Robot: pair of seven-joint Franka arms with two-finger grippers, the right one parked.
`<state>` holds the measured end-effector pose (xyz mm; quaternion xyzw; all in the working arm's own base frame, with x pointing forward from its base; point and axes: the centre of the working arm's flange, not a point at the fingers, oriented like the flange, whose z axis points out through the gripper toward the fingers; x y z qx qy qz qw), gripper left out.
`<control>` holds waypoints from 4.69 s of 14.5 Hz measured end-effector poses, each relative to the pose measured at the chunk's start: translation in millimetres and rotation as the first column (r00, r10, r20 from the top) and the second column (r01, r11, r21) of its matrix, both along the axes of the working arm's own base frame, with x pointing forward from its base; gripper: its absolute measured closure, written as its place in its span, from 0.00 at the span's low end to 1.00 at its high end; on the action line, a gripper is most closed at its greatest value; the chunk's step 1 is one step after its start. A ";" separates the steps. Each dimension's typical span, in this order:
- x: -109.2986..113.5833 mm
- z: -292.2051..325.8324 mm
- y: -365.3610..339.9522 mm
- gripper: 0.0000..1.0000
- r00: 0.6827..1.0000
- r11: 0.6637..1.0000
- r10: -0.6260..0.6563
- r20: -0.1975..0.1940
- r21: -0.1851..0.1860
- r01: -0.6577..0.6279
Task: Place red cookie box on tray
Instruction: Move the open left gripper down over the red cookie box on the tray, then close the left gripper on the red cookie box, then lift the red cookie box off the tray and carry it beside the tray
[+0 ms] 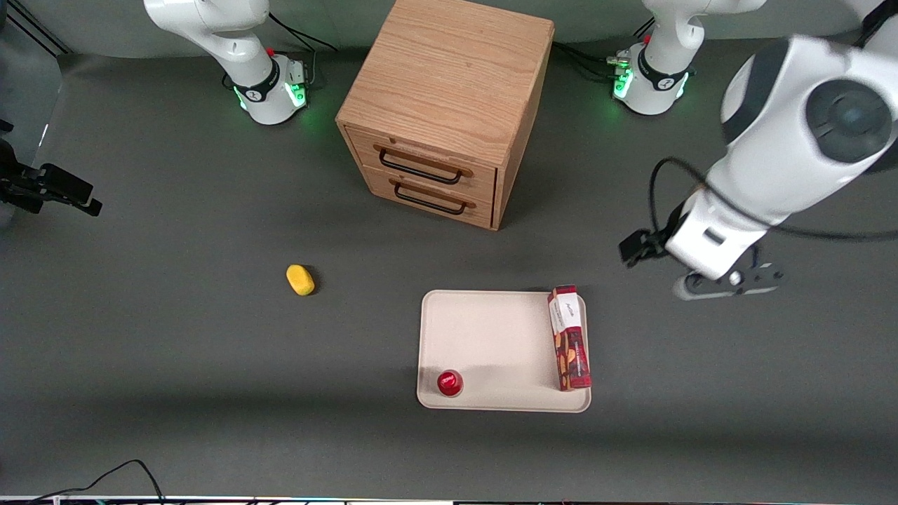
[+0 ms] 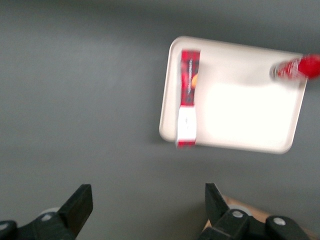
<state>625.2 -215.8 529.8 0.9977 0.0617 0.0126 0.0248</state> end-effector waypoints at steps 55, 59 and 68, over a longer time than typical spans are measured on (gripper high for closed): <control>-61.0 70.4 147.0 0.94 0.977 0.985 -0.148 -0.151 0.060 0.159; -94.0 6.0 192.5 0.94 0.990 0.991 -0.101 -0.099 0.081 0.109; -155.5 -177.2 271.0 0.94 0.999 0.999 0.005 0.042 0.039 -0.007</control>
